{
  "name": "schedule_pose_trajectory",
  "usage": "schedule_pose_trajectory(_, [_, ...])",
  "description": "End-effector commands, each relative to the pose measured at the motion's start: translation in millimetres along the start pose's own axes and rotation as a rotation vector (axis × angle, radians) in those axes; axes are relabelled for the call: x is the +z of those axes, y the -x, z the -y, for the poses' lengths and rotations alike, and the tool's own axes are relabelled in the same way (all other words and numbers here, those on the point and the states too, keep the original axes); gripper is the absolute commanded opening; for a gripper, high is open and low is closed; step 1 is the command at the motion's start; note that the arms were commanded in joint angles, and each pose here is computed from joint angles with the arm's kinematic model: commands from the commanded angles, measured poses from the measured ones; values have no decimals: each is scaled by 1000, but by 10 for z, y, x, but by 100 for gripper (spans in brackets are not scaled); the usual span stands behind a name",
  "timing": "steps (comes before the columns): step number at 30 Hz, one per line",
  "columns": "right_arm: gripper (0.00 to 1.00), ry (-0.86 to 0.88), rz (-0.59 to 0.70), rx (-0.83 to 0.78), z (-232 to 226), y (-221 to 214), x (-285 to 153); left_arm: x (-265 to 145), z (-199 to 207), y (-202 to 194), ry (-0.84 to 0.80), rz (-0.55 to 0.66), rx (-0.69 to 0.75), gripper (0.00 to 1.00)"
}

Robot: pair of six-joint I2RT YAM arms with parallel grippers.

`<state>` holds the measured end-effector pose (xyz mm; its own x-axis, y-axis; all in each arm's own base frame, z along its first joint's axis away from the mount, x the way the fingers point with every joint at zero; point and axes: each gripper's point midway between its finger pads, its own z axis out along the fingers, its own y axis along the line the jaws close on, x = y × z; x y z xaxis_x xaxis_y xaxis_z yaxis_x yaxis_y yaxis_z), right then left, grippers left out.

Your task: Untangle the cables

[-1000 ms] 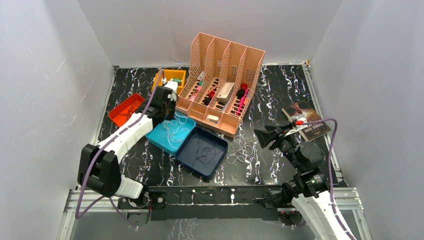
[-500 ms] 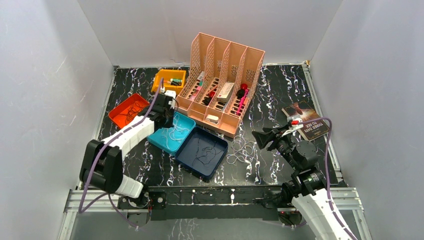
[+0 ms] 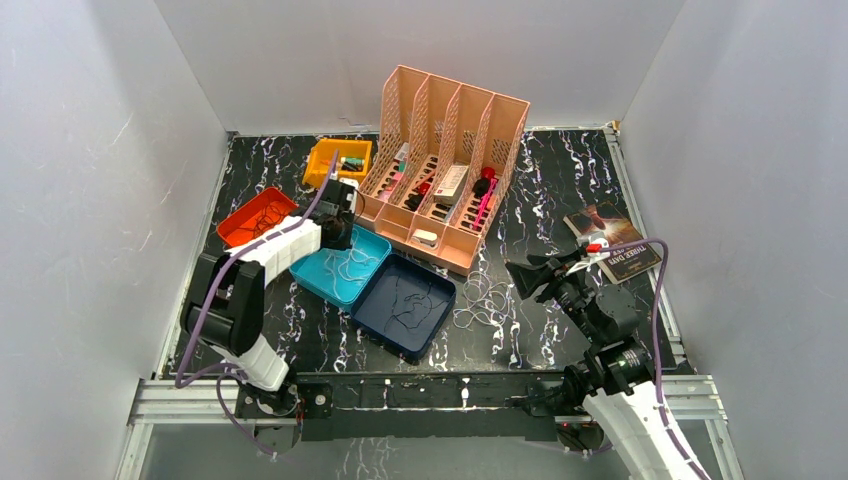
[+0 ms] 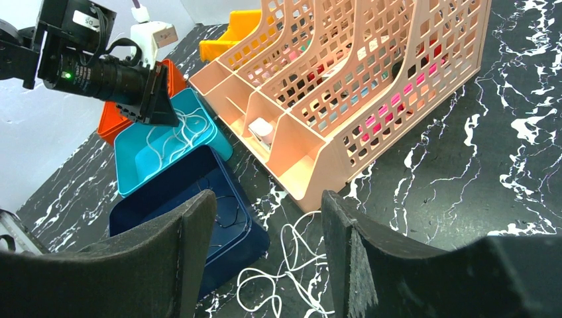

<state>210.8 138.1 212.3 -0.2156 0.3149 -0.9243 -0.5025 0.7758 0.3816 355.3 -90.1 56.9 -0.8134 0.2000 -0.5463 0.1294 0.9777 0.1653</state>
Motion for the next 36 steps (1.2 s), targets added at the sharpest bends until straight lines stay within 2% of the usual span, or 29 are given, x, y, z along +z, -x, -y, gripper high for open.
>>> schedule_pose_trajectory(1, [68, 7, 40, -5, -33, 118, -1, -233, -92, 298, 13, 90, -27, 13])
schedule_pose_trajectory(8, [68, 12, 36, -6, -45, 136, 24, -444, -120, 339, -1, 117, -45, 33])
schedule_pose_trajectory(14, [68, 5, 32, -4, -36, 141, 33, -643, -126, 254, -30, 127, -67, 44])
schedule_pose_trajectory(18, [68, -53, 24, 27, 44, 152, 33, -808, -182, 251, -27, 160, -90, 47])
schedule_pose_trajectory(21, [69, -166, 23, 87, 184, 219, 4, -957, -84, 301, -105, 202, -102, 48])
schedule_pose_trajectory(24, [70, -276, -26, 152, 324, 150, -40, -1183, 166, 386, -277, 271, -110, 49])
schedule_pose_trajectory(27, [70, -315, -110, 190, 349, 31, -49, -1368, 385, 453, -392, 332, -138, 51])
schedule_pose_trajectory(36, [69, -204, -410, 220, 137, -413, 53, -1712, 981, 450, -501, 407, -76, 53])
